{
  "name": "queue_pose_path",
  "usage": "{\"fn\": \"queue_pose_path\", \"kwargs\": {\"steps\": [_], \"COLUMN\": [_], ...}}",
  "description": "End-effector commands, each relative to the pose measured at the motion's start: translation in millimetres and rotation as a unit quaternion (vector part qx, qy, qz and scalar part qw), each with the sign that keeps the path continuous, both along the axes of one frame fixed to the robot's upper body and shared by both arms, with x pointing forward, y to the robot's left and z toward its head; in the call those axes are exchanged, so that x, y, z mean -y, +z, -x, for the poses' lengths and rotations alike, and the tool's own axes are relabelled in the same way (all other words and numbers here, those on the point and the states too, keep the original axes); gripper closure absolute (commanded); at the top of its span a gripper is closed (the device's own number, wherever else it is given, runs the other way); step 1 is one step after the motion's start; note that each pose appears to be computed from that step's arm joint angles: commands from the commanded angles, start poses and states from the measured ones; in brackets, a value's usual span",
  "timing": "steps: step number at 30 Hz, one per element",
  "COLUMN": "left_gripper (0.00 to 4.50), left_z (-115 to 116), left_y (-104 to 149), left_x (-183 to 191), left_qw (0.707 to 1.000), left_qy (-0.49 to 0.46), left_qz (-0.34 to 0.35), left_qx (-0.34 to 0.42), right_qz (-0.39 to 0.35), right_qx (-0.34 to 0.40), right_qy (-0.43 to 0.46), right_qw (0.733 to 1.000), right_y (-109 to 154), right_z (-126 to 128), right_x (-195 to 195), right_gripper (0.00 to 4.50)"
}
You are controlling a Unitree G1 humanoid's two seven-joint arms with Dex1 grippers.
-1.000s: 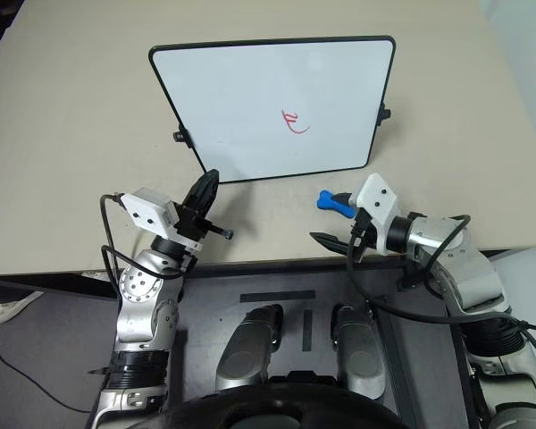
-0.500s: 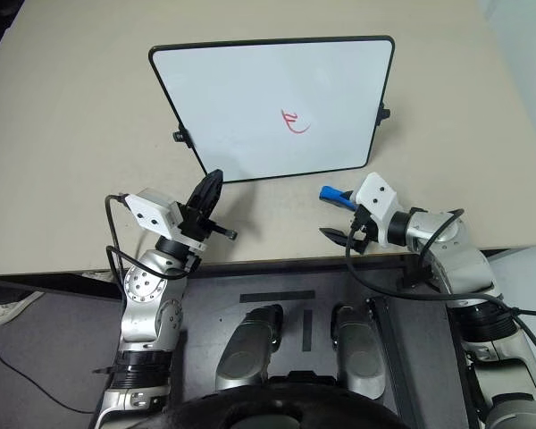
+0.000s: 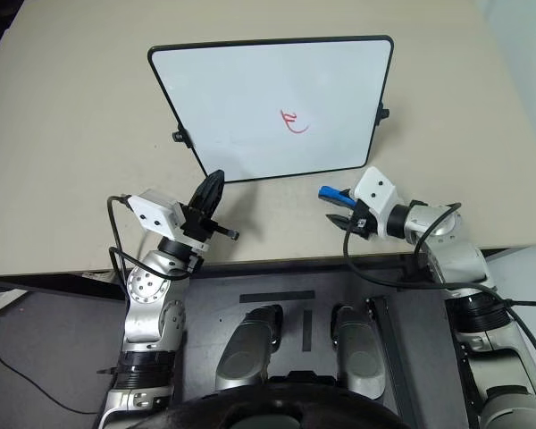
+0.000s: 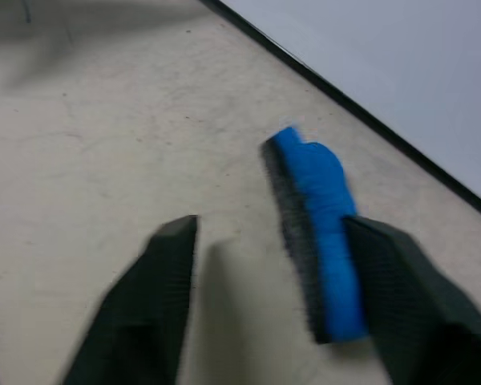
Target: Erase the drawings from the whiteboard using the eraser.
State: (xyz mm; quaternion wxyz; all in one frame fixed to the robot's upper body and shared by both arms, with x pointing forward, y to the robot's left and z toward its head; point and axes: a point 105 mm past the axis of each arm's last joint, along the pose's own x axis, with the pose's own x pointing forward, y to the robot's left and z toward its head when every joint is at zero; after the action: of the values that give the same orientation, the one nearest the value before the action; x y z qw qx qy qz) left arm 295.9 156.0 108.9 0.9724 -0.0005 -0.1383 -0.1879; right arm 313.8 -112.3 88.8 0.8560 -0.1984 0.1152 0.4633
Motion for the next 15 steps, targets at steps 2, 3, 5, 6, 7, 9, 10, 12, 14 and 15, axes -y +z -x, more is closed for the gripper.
{"fn": "queue_pose_path", "kwargs": {"steps": [2, 3, 5, 6, 7, 9, 10, 12, 14, 15], "left_gripper": [4.50, 4.50, 4.50, 4.50, 4.50, 4.50, 4.50, 4.50, 4.50, 4.50], "left_z": [-0.9, -1.3, -1.3, -1.4, -1.4, -1.9, -1.8, -2.1, -2.1, -2.2], "left_y": [8.9, 8.9, 9.0, 9.0, 9.0, 9.2, 9.3, 9.5, 9.9, 10.2], "left_x": [2.6, 2.7, 3.0, 3.2, 3.3, 3.1, 2.4, 1.5, 1.1, 1.0], "left_qw": [1.000, 1.000, 1.000, 1.000, 1.000, 1.000, 1.000, 1.000, 1.000, 1.000], "left_qy": [-0.004, -0.004, -0.004, -0.005, -0.005, -0.004, -0.004, -0.003, -0.003, -0.003], "left_qz": [0.001, 0.001, 0.001, 0.001, 0.001, 0.000, 0.000, -0.001, -0.002, -0.002], "left_qx": [0.021, 0.022, 0.022, 0.022, 0.022, 0.023, 0.023, 0.023, 0.023, 0.024], "right_qz": [-0.001, -0.001, 0.000, 0.000, -0.001, 0.001, 0.001, -0.003, -0.010, -0.015], "right_qx": [0.015, 0.017, 0.022, 0.025, 0.026, 0.033, 0.044, 0.066, 0.090, 0.108], "right_qy": [0.003, 0.004, 0.004, 0.004, 0.003, 0.006, 0.011, 0.020, 0.034, 0.044], "right_qw": [1.000, 1.000, 1.000, 1.000, 1.000, 0.999, 0.999, 0.998, 0.995, 0.993], "right_y": [4.6, 5.0, 6.0, 6.5, 6.8, 8.5, 12.0, 21.1, 33.3, 42.5], "right_z": [-2.7, -3.2, -3.7, -4.3, -4.7, -5.3, -5.1, -5.3, -4.8, -4.6], "right_x": [-3.6, -3.8, -4.3, -4.2, -4.2, -5.0, -7.1, -11.8, -18.0, -22.5], "right_gripper": [3.46, 3.83, 4.48, 4.48, 4.48, 4.48, 4.48, 4.48, 4.48, 4.48]}}
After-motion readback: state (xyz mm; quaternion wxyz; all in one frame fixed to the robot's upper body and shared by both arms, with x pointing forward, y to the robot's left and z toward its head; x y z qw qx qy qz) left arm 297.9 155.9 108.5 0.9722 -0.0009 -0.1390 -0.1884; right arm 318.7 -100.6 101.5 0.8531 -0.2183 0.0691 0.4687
